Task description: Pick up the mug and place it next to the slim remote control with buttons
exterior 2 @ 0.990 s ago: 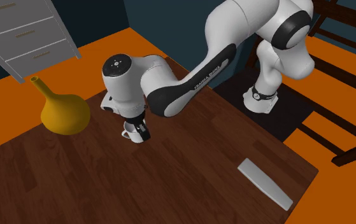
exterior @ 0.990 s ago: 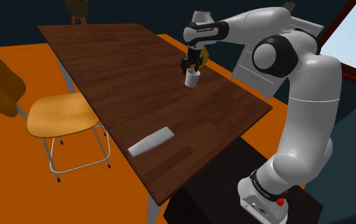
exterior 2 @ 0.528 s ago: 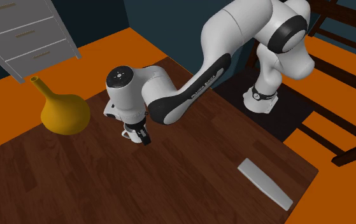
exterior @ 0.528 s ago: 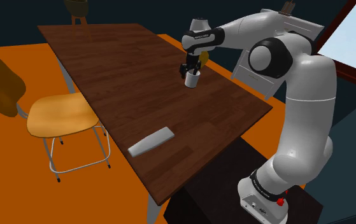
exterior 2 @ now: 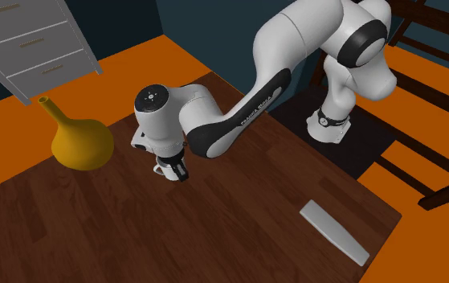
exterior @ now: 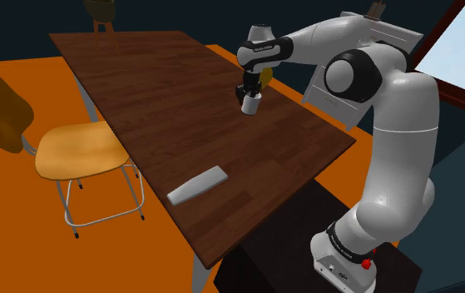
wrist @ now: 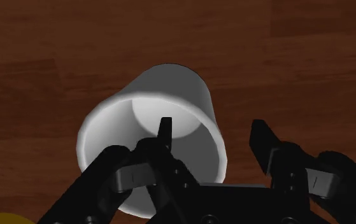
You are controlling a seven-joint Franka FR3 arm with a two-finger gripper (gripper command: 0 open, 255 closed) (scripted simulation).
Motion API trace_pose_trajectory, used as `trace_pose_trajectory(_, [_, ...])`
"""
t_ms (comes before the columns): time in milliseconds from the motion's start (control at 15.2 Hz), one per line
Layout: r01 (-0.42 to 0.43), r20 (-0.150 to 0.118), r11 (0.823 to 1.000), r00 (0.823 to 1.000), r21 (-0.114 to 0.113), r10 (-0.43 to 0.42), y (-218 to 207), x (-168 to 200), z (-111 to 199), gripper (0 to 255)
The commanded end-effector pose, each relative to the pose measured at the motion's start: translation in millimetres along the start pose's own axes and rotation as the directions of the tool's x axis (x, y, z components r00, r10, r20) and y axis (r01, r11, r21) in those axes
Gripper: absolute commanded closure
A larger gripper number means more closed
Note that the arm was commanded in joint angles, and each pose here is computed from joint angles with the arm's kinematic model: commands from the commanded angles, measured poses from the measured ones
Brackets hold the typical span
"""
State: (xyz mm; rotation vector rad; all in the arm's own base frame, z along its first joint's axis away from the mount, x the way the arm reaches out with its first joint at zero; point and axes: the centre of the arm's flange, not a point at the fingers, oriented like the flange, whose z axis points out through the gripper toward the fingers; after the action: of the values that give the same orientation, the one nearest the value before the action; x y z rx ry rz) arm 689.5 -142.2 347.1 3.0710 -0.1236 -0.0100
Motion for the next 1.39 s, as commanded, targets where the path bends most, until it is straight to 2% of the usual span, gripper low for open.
trace_pose_trajectory(0, [0.0, 0.0, 1.0, 1.0, 0.0, 0.0, 0, 0, 0, 255])
trace_pose_trajectory(528, [0.0, 0.0, 1.0, 1.0, 0.0, 0.0, 0, 0, 0, 255])
trace_pose_trajectory(1320, [0.0, 0.0, 1.0, 1.0, 0.0, 0.0, 4, 0, -63, 255])
